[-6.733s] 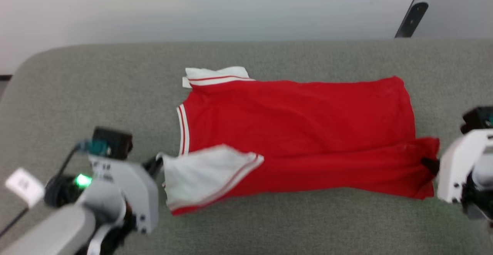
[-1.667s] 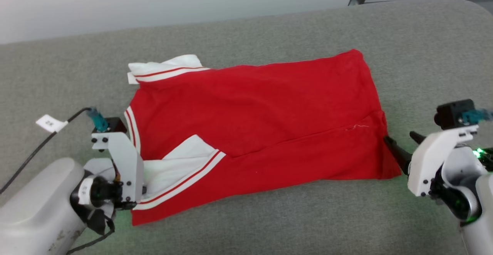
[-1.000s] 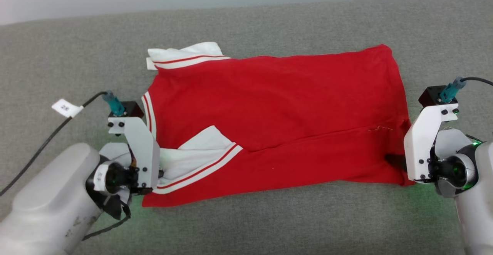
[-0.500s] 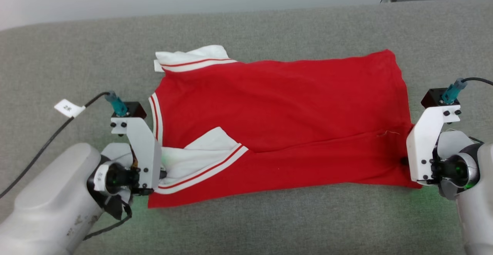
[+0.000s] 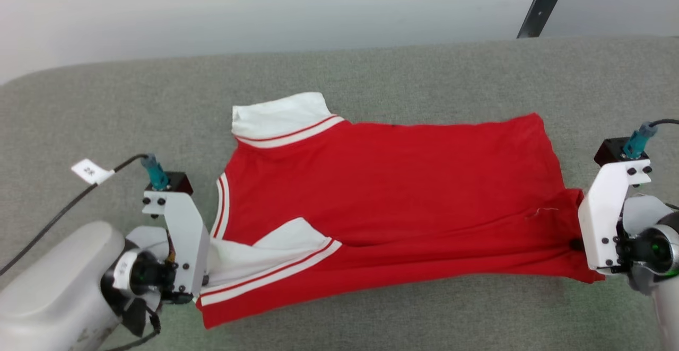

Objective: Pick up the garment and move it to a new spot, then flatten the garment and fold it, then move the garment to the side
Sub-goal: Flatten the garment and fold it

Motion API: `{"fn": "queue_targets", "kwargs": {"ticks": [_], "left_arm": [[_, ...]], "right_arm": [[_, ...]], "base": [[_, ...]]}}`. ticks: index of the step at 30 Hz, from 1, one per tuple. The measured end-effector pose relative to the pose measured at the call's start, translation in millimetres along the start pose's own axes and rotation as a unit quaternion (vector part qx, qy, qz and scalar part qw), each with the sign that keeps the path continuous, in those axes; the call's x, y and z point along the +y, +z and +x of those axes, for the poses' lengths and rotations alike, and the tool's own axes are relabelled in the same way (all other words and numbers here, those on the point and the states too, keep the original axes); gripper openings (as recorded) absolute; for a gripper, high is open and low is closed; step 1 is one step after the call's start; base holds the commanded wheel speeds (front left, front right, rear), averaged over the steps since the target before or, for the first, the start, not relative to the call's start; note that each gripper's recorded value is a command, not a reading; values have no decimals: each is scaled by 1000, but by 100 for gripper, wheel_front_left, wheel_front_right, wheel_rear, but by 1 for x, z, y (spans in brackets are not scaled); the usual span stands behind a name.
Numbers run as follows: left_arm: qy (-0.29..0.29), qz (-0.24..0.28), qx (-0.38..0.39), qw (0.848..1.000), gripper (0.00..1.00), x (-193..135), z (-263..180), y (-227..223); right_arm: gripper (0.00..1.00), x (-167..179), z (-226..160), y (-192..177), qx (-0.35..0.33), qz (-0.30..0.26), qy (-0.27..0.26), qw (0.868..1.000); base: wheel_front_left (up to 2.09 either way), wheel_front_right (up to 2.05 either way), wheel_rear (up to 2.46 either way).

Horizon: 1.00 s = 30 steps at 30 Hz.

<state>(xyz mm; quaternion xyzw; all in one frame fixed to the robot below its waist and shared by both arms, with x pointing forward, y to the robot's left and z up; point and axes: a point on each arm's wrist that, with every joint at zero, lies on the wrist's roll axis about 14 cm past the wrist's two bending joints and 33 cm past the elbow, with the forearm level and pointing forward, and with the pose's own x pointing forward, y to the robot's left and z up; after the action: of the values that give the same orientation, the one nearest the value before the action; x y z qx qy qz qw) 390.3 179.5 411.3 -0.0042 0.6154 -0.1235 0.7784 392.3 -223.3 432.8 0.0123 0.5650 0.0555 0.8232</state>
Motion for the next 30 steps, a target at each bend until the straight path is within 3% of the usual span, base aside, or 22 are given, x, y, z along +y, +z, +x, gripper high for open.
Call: {"fn": "queue_targets", "kwargs": {"ticks": [20,21,22,23,30], "left_arm": [[-10,-23,51,998,0,-9,36,-31],[-9,-25,51,998,12,-8,37,-30],[-8,-26,48,998,36,-7,37,-29],[-6,-27,45,999,100,-7,36,-27],[28,-10,18,999,100,11,8,-11]], "right_arm": [[0,3,28,-34,39,18,4,999],[0,4,29,-33,38,18,4,999],[0,4,30,-34,39,19,4,999],[0,4,30,-34,39,19,4,999],[0,5,29,-34,38,15,2,999]], "base": [[0,0,0],[0,0,0],[0,0,0],[0,0,0],[0,0,0]]}}
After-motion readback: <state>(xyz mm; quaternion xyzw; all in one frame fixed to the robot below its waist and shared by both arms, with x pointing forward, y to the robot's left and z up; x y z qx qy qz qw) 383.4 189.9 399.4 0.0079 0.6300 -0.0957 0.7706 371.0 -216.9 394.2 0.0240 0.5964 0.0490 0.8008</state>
